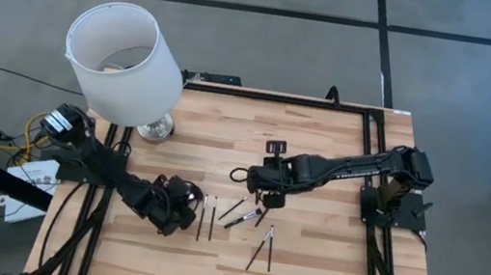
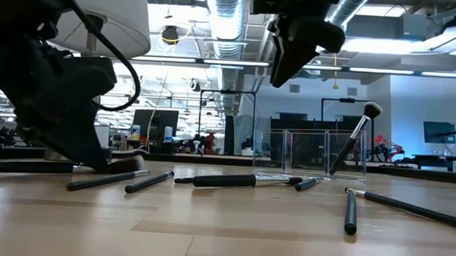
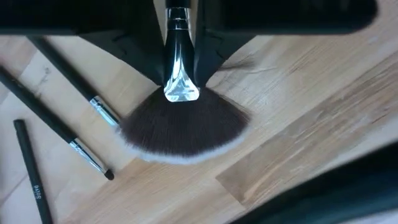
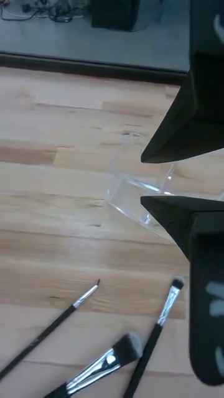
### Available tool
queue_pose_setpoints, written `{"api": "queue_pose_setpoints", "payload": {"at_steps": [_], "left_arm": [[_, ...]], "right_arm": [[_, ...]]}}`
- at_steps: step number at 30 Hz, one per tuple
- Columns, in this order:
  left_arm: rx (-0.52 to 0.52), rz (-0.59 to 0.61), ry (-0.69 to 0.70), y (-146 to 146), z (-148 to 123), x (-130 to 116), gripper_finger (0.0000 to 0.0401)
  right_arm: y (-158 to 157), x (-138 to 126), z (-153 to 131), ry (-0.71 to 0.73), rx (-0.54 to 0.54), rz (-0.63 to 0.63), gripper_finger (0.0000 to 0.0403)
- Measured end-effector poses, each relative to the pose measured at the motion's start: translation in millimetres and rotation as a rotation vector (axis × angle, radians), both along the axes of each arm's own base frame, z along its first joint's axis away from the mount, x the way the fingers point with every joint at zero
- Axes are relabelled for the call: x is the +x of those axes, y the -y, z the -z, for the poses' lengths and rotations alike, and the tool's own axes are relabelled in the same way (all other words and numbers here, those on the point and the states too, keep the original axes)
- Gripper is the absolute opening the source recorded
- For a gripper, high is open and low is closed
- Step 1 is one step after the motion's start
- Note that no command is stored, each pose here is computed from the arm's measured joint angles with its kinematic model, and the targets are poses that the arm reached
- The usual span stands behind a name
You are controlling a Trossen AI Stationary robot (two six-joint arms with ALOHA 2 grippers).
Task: Put items in baskets/containers
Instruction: Put the black highlighter brush into the transparent organizer
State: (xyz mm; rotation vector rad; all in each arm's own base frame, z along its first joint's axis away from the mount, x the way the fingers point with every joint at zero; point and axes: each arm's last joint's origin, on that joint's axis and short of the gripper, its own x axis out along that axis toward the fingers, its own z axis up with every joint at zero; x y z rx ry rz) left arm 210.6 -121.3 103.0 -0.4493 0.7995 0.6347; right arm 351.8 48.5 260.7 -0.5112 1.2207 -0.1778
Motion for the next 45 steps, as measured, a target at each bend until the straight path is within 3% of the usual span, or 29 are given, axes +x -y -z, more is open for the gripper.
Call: {"api": "queue_pose_setpoints", "payload": {"at_steps": [7,13,17,19,23,27,30,35,45], "left_arm": [[0.023,0.045,0.088,-3,-26,-2,0.0021],[0.074,0.071,0.228,-4,-47,5,0.0004],[0.065,0.077,0.194,-10,-44,7,0.0004],[0.071,0.111,0.150,-11,-39,9,0.0004],[0.048,0.147,0.108,-8,-28,13,0.0017],[0.068,0.208,0.107,-3,-16,21,0.0056],[0.096,0.231,0.117,0,-6,27,0.0093],[0.238,0.189,0.103,0,9,28,0.0138],[0.271,0.208,0.144,11,7,22,0.0134]], "right_arm": [[-20,-3,-5,0.051,-0.018,-0.040,0.0086],[-36,-41,-49,0.166,-0.162,-0.027,0.0075],[-38,-81,-83,0.461,-0.016,0.071,0.0066],[-41,-90,-78,0.611,0.110,0.014,0.0062],[-48,-97,-38,0.820,0.276,-0.163,0.0061],[-47,-98,-4,0.963,0.290,-0.190,0.0065],[-47,-91,11,0.966,0.303,-0.161,0.0077],[-45,-75,28,0.960,0.267,-0.148,0.0109],[-45,-63,37,0.975,0.193,-0.203,0.0161]]}}
